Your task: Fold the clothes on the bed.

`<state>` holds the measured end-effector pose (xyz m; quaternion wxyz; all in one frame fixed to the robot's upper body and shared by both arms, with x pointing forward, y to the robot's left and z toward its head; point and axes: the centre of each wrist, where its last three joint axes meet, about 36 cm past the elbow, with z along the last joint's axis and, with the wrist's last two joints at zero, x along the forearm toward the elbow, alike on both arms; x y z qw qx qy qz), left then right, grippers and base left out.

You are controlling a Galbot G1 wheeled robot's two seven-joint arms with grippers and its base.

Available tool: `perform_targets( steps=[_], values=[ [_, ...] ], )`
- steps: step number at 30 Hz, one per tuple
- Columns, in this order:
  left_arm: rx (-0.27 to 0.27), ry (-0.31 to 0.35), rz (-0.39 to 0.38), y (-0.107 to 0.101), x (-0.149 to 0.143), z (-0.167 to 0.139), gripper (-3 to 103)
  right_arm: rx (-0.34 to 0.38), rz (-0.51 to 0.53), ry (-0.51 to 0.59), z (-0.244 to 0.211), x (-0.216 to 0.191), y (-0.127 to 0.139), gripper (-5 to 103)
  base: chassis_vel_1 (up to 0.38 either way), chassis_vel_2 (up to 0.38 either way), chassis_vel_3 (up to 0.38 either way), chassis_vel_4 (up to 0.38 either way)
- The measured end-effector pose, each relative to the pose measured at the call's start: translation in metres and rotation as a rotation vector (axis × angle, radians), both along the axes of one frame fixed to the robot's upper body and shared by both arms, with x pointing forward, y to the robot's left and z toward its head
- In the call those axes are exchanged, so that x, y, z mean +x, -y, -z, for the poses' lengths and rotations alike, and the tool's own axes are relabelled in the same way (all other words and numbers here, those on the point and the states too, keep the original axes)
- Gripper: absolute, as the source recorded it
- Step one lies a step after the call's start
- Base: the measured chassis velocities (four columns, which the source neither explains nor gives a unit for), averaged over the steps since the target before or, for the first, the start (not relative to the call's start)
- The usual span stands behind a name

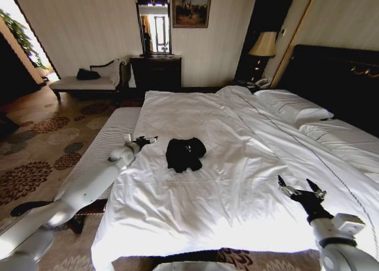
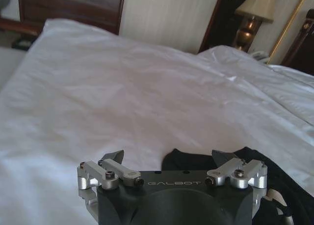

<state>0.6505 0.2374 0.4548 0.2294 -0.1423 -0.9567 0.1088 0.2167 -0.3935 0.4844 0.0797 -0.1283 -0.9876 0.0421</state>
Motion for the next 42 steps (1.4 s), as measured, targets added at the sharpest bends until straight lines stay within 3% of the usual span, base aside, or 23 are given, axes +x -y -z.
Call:
perform_targets(
  steps=[3,7,15,27,35,38,42],
  values=[
    [-0.004,-0.032,-0.02,0.009,0.012,0.01,100,-0.001,0.006,-0.004,0.001,-0.002,0.0,100,0.0,0.0,0.0,0.0],
    [0.003,-0.095,-0.067,0.039,0.039,0.04,100,-0.004,0.019,-0.009,0.002,-0.006,0.002,100,0.0,0.0,0.0,0.0],
    [-0.033,-0.12,-0.084,0.072,0.047,0.057,100,-0.004,-0.004,-0.004,0.0,0.005,0.002,100,0.0,0.0,0.0,0.0],
    [-0.028,-0.149,-0.163,0.061,0.055,0.077,101,-0.006,-0.007,-0.001,-0.002,0.006,0.004,100,0.0,0.0,0.0,0.0],
    [-0.052,-0.149,-0.165,0.053,0.048,0.078,80,-0.005,-0.008,0.001,-0.004,0.006,0.003,100,0.0,0.0,0.0,0.0],
    [-0.062,-0.155,-0.153,0.058,0.048,0.077,65,-0.01,-0.008,0.005,-0.007,0.006,0.004,100,0.0,0.0,0.0,0.0],
    [-0.065,-0.172,-0.14,0.073,0.048,0.079,54,-0.015,-0.005,0.009,-0.01,0.005,0.005,100,0.0,0.0,0.0,0.0]
  ],
)
